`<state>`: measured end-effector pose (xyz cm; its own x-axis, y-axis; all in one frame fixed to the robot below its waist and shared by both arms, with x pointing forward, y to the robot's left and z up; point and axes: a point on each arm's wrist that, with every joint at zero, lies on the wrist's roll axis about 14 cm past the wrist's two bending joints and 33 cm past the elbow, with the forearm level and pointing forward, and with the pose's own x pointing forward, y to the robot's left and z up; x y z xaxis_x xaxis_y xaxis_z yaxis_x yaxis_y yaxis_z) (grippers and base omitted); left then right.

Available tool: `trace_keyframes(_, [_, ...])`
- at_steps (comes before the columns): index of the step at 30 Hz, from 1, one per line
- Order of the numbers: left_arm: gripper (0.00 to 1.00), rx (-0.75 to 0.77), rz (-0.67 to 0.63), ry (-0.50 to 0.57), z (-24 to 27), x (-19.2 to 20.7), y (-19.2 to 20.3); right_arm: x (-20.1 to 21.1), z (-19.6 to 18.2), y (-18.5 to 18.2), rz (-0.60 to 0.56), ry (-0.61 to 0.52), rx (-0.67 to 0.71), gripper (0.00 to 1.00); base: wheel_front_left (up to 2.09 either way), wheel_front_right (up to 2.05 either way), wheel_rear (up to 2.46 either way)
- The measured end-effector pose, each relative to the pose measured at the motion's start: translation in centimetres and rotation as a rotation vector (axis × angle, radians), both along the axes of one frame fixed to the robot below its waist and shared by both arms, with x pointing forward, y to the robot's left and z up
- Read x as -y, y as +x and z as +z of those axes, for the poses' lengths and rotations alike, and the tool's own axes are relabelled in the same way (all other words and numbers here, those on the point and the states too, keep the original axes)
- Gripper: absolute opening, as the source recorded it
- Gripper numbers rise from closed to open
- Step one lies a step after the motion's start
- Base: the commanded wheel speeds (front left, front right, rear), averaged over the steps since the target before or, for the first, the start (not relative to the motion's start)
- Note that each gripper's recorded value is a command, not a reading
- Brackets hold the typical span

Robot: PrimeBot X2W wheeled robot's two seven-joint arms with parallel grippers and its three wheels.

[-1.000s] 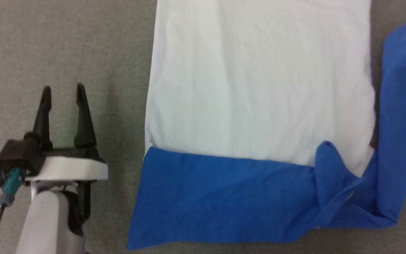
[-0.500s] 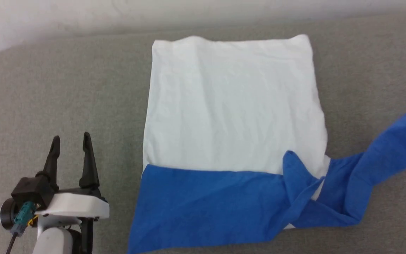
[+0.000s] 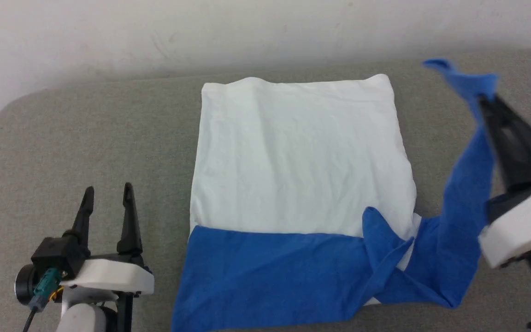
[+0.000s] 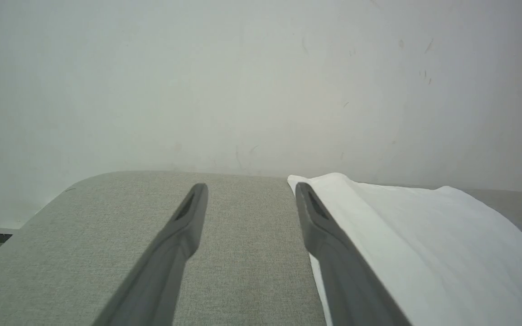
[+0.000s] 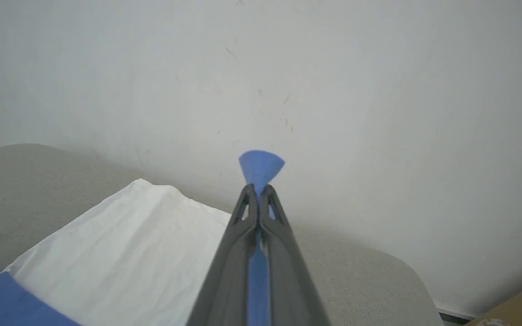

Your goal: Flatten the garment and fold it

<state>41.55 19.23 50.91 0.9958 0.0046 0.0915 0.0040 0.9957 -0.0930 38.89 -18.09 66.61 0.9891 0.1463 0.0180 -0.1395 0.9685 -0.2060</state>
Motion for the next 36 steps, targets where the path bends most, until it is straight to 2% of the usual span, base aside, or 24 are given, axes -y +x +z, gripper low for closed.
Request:
trace_keyframes(6, [1.00,-0.014,0.004,-0.003,-0.4,-0.2,-0.4,-9.8,-2.4,-0.3,0.300,-0.042,-0.076,0.00,0.00,0.00,0.00])
trace_keyframes(15, [1.00,-0.043,0.016,-0.009,-1.5,-0.8,-0.3,-20.4,-11.0,-1.3,0.612,-0.053,-0.340,0.00,0.00,0.00,0.00])
trace_keyframes(20, [1.00,-0.045,0.031,-0.013,-1.6,-1.2,0.2,-23.6,-16.9,-2.7,0.713,-0.083,-0.517,0.00,0.00,0.00,0.00])
trace_keyframes(28, [1.00,-0.078,0.056,-0.018,-2.9,-2.2,0.6,-25.1,-24.2,-4.5,0.778,-0.110,-0.754,0.00,0.00,0.00,0.00])
trace_keyframes(29, [1.00,-0.081,0.059,-0.018,-3.0,-2.4,0.7,-25.1,-24.7,-4.6,0.781,-0.113,-0.772,0.05,0.00,0.00,0.00])
trace_keyframes(30, [1.00,-0.084,0.061,-0.018,-3.1,-2.5,0.8,-25.3,-25.1,-4.7,0.785,-0.098,-0.787,0.71,0.00,0.00,0.00])
trace_keyframes(31, [1.00,-0.084,0.060,-0.017,-3.2,-2.5,0.8,-25.4,-25.2,-4.8,0.788,-0.077,-0.796,1.00,0.00,0.00,0.00])
trace_keyframes(34, [1.00,-0.088,0.058,-0.016,-3.3,-2.5,0.8,-26.0,-24.0,-4.4,0.796,0.019,-0.768,1.00,0.00,0.00,0.00])
trace_keyframes(36, [1.00,-0.088,0.051,-0.015,-3.3,-2.4,0.9,-26.2,-21.9,-3.3,0.788,0.114,-0.694,1.00,0.00,0.00,0.00])
